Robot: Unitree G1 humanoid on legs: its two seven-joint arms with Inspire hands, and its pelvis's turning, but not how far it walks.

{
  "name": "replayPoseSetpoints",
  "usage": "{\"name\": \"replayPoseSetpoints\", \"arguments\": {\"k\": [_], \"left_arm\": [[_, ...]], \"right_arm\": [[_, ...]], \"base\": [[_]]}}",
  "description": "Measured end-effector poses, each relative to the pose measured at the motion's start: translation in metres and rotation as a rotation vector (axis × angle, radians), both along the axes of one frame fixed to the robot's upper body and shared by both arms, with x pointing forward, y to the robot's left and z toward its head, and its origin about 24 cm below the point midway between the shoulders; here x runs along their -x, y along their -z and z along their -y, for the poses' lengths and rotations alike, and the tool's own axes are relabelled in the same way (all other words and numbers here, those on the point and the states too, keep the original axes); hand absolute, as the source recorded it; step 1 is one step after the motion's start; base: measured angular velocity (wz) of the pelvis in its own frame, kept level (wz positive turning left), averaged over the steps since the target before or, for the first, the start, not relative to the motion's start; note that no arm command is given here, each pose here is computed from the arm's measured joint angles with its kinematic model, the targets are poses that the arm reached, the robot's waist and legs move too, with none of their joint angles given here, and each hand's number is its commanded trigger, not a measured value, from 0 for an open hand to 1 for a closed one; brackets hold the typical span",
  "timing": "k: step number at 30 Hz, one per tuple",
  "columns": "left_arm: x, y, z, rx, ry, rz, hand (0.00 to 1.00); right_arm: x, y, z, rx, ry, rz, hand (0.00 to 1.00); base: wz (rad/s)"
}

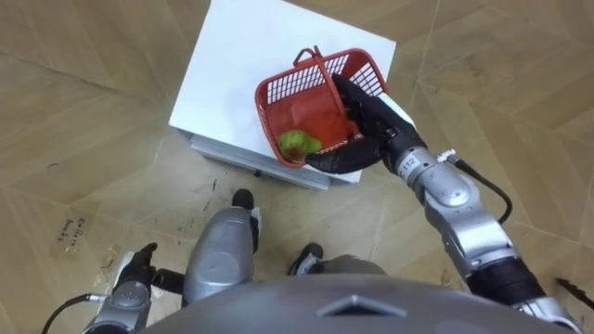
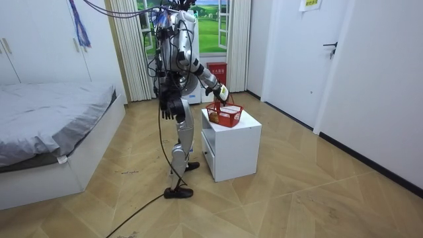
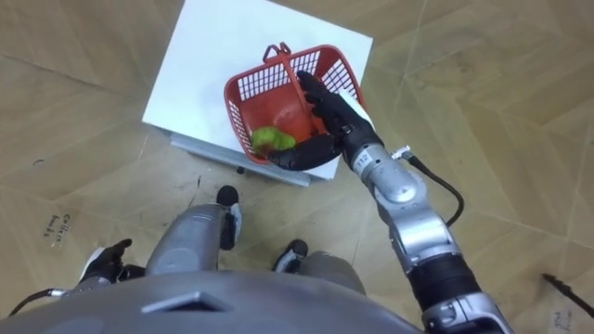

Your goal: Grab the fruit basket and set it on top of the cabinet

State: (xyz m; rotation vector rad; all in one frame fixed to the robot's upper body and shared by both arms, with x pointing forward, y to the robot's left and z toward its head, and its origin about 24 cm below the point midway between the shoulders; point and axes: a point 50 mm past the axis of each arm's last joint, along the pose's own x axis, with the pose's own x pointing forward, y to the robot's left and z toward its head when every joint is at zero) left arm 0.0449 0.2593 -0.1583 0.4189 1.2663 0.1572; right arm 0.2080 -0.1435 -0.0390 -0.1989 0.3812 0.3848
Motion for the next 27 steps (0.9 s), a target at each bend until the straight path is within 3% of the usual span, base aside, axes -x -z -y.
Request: {"name": "replayPoseSetpoints", "arguments": {"k": [19,24,27], "left_arm": [[-0.01,-0.002,0.007,-0.031,-0.029,0.094,0.0],[-0.009,-0.002,0.01,-0.023,-0.046,0.102,0.0],[-0.004,-0.002,0.007,-0.029,-0.096,0.119,0.0]], "right_arm": [[0.014,-0.026,0.03,0.049,0.256,0.187,0.0],[0.036,-0.015,0.048,0.161,0.337,0.166,0.0],[0.053,0.008,0.066,0.278,0.398,0.081,0.0]], "base": [[-0.13],[-0.11],[-0.13]]}}
